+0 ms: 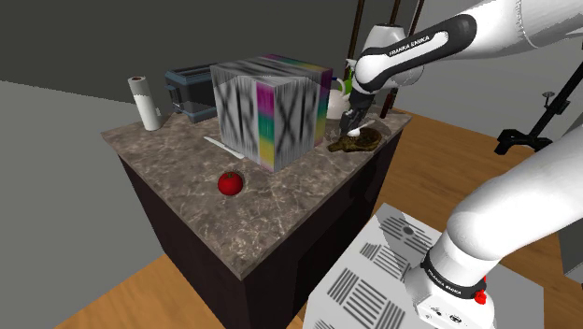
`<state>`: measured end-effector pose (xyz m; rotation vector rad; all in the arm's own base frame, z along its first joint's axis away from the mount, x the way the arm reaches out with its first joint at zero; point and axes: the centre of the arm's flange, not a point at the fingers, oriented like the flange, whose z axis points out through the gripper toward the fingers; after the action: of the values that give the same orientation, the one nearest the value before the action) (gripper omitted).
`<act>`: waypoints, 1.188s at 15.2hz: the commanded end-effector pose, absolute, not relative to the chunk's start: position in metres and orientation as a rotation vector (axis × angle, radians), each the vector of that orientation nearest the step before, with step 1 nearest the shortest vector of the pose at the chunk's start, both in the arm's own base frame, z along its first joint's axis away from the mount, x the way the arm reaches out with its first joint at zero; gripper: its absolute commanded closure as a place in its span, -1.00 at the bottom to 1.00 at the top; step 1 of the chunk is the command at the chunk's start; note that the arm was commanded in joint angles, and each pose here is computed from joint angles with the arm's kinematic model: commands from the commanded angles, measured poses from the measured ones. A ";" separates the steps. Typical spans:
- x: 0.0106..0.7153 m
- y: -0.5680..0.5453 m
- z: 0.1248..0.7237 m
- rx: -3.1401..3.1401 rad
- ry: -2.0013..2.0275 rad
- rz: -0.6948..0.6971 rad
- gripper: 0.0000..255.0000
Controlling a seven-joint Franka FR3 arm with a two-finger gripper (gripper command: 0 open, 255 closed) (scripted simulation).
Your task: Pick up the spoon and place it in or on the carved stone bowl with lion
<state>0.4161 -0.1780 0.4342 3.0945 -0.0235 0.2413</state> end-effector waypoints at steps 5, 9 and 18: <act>0.416 -0.178 0.434 3.095 -0.023 0.241 -1.00; 0.410 -0.176 0.473 3.094 -0.024 0.241 -1.00; 0.408 -0.176 0.484 3.094 -0.024 0.241 -1.00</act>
<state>0.4084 -0.1760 0.4835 3.0945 -0.0235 0.2415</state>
